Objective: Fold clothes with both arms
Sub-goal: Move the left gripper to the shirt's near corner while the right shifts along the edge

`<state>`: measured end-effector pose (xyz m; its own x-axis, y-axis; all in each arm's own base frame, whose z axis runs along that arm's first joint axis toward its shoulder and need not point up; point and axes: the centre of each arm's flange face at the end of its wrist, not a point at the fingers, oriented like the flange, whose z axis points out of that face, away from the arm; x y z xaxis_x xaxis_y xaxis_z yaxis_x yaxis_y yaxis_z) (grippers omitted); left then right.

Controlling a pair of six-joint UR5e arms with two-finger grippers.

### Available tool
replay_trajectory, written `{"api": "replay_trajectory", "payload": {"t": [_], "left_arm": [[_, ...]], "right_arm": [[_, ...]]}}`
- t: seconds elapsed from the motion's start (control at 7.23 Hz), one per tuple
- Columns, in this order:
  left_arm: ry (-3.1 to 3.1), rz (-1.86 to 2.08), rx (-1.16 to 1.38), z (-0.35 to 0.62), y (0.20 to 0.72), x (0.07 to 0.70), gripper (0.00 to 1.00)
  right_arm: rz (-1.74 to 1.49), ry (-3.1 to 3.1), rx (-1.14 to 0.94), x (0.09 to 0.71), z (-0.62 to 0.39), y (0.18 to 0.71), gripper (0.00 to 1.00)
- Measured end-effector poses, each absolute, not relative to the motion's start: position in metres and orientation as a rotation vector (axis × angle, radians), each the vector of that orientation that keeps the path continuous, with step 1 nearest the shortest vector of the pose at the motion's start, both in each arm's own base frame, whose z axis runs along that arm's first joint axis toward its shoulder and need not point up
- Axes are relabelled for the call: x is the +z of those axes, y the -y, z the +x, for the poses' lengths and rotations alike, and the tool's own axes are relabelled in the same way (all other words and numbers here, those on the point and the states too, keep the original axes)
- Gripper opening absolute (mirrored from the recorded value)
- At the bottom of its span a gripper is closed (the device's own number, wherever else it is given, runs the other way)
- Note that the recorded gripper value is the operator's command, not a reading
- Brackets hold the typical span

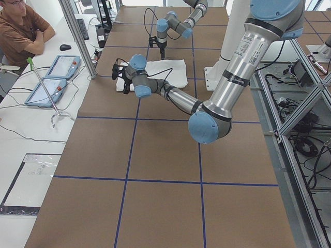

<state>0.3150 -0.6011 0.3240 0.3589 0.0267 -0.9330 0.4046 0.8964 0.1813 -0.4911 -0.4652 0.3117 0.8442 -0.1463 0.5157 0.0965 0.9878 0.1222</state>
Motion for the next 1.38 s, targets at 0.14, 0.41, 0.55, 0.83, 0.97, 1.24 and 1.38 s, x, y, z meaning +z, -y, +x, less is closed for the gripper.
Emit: {"api": "replay_trajectory", "payload": {"t": [0.14,0.41,0.55,0.83,0.97,1.24,1.38], "left_arm": [[-1.189,0.414,-0.251,0.315,0.600,0.323,1.00],[-1.205,0.359,-0.237,0.313,0.586,0.312,1.00],[-1.221,0.300,-0.234,0.308,0.569,0.303,1.00],[-1.258,0.134,-0.273,0.334,0.511,0.276,1.00],[-1.276,0.040,-0.323,0.370,0.472,0.261,1.00],[-1.276,-0.115,-0.431,0.452,0.391,0.247,1.00],[-1.250,-0.178,-0.472,0.484,0.355,0.247,1.00]], "right_arm": [[0.112,0.590,-0.129,0.295,-0.478,0.458,1.00],[0.153,0.659,-0.133,0.272,-0.443,0.435,1.00],[0.172,0.693,-0.136,0.261,-0.426,0.424,1.00],[0.173,0.775,-0.147,0.240,-0.398,0.402,1.00],[0.163,0.813,-0.130,0.231,-0.387,0.393,1.00],[0.123,0.877,-0.091,0.217,-0.365,0.392,1.00],[0.106,0.898,-0.075,0.215,-0.354,0.399,1.00]]}}
